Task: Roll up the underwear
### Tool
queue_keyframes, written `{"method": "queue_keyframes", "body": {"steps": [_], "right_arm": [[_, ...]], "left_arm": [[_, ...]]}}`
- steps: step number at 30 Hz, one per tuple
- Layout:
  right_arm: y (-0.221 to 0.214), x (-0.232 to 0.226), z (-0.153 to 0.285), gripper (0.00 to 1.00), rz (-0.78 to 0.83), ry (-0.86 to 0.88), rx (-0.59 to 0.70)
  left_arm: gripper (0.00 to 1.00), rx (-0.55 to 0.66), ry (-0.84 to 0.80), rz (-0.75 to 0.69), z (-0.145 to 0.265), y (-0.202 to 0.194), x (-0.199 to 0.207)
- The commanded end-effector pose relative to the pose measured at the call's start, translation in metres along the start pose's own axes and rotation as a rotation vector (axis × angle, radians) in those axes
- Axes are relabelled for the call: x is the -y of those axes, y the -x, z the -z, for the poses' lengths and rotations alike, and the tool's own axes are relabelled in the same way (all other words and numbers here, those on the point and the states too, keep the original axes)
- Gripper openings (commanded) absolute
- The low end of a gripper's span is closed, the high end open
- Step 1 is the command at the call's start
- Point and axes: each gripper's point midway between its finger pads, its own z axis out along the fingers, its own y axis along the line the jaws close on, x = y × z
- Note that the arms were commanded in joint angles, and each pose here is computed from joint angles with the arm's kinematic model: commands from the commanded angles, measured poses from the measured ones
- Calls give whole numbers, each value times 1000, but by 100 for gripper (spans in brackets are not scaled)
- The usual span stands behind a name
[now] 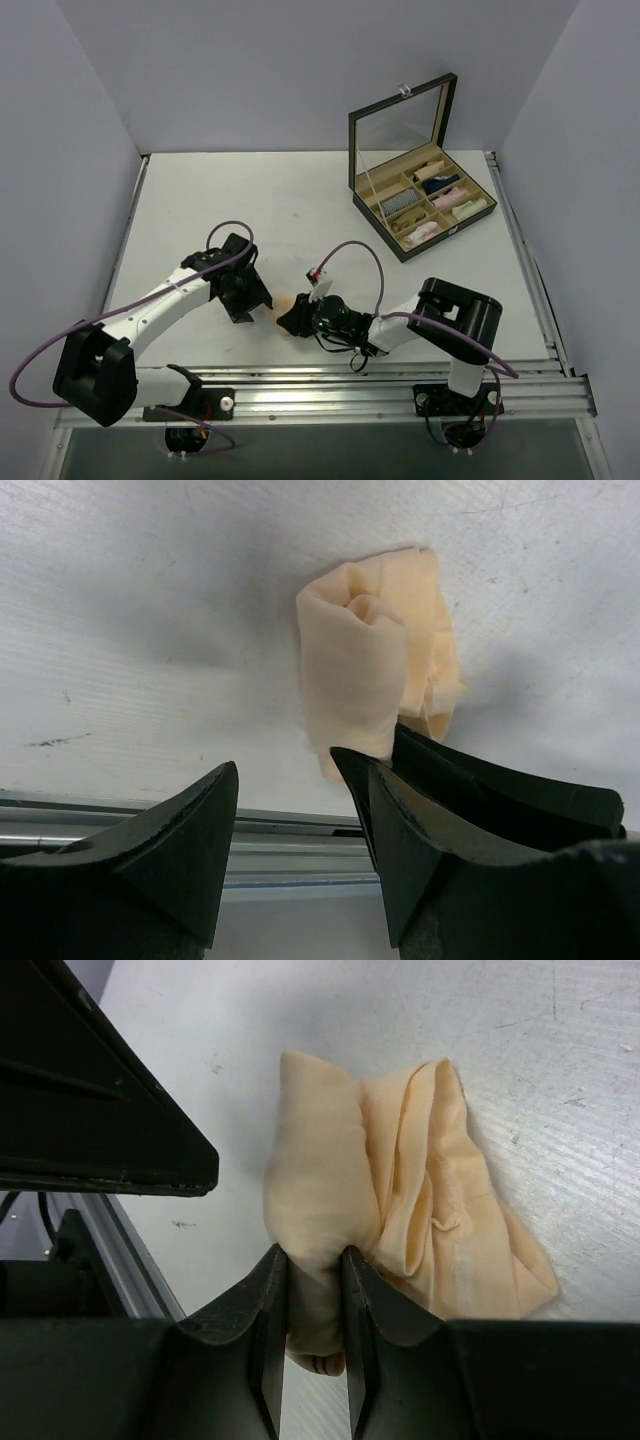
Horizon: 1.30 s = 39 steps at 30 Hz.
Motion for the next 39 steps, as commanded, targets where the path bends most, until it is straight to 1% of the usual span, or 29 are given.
{"method": "queue_keyframes", "body": {"steps": [1, 6, 10, 13, 18, 20, 23, 24, 25, 26, 27, 28, 29, 31, 32, 34, 35, 36, 37, 39], "right_arm": [[-124, 94, 52, 0, -52, -258, -434], [-130, 96, 50, 0, -79, -230, -446], [-133, 99, 52, 0, -109, -222, -456], [-131, 102, 54, 0, -119, -224, -451], [-132, 106, 55, 0, -141, -223, -454], [-132, 105, 54, 0, -147, -218, -452], [-133, 104, 54, 0, -143, -211, -460], [-132, 103, 54, 2, -142, -210, -460], [-127, 102, 53, 6, -136, -217, -444], [-128, 107, 55, 13, -121, -252, -465], [-124, 108, 55, 16, -107, -272, -464], [-119, 114, 61, 19, -85, -329, -467], [-112, 116, 63, 21, -44, -357, -464], [-80, 103, 55, 26, 5, -369, -398], [-74, 110, 62, 29, 36, -426, -402], [-41, 93, 54, 31, 98, -413, -338], [-34, 95, 58, 31, 127, -446, -336], [-25, 89, 57, 33, 162, -438, -325], [-9, 75, 54, 34, 171, -413, -285], [2, 68, 54, 37, 188, -408, -268]], "left_arm": [[63, 19, -39, -34, -6, 6, 9], [63, 14, 8, -57, -20, 7, 2], [63, 40, -28, -78, -26, 12, 13], [63, 32, -20, -88, -32, 10, 15], [63, -2, 24, -104, -49, 0, 9], [63, 9, 57, -112, -57, -1, 4], [52, -22, 73, -133, -71, -6, 7], [43, -36, 102, -144, -78, -8, 3], [38, -41, 112, -159, -78, -9, 3], [33, -42, 115, -179, -78, -12, 8], [27, -46, 152, -194, -79, -14, 1], [24, -44, 163, -204, -78, -15, 1], [22, -40, 171, -215, -77, -17, 2], [16, -40, 205, -242, -74, -22, -3], [15, -40, 215, -249, -74, -24, -4], [13, -44, 247, -267, -74, -29, -7], [12, -44, 260, -273, -74, -30, -7], [12, -51, 290, -281, -75, -31, -10], [11, -45, 307, -295, -75, -32, -10], [9, -59, 358, -309, -78, -35, -17]]}}
